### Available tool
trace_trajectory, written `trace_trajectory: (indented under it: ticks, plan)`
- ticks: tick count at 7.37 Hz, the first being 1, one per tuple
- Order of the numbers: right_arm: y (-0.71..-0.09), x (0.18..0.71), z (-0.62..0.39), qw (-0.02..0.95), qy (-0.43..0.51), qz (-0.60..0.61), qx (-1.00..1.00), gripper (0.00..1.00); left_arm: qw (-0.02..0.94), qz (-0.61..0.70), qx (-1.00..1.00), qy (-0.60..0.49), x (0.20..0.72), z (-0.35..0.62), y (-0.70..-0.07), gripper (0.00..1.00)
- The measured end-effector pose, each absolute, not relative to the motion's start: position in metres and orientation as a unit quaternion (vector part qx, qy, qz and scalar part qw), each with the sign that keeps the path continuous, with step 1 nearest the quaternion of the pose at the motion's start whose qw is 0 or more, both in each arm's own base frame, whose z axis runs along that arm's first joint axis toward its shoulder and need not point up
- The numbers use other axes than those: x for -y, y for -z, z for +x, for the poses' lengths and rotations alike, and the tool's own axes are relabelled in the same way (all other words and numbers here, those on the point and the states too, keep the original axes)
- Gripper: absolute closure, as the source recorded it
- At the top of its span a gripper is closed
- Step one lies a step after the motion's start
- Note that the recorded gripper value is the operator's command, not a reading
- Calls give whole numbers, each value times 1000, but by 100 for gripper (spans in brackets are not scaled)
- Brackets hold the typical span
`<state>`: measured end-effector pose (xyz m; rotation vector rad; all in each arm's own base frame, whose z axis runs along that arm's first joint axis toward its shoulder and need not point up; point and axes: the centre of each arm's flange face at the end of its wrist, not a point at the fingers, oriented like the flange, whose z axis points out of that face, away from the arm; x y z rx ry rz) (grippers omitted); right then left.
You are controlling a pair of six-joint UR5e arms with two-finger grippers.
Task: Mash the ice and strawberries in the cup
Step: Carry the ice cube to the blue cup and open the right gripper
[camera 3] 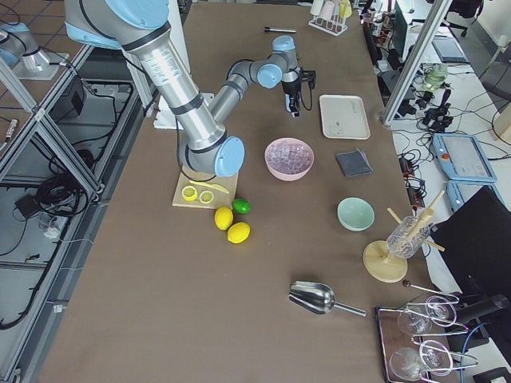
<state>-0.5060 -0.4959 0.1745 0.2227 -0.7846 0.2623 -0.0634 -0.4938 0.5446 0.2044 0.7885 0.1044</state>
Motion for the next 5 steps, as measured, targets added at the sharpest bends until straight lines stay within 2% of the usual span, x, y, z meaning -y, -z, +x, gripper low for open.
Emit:
trace_trajectory:
  ticks: [2,4,5]
  plan:
    - [-134,476,-564,871,-140,137,451,97,917,98,-383,-50,493,-64,-546,1]
    - [-137,460,-599,845,-147,160,488,88,917,94,-383,-49,491,-64,-551,1]
    - [-137,456,-605,842,-148,164,493,30,918,92,-384,-48,489,-64,-554,1]
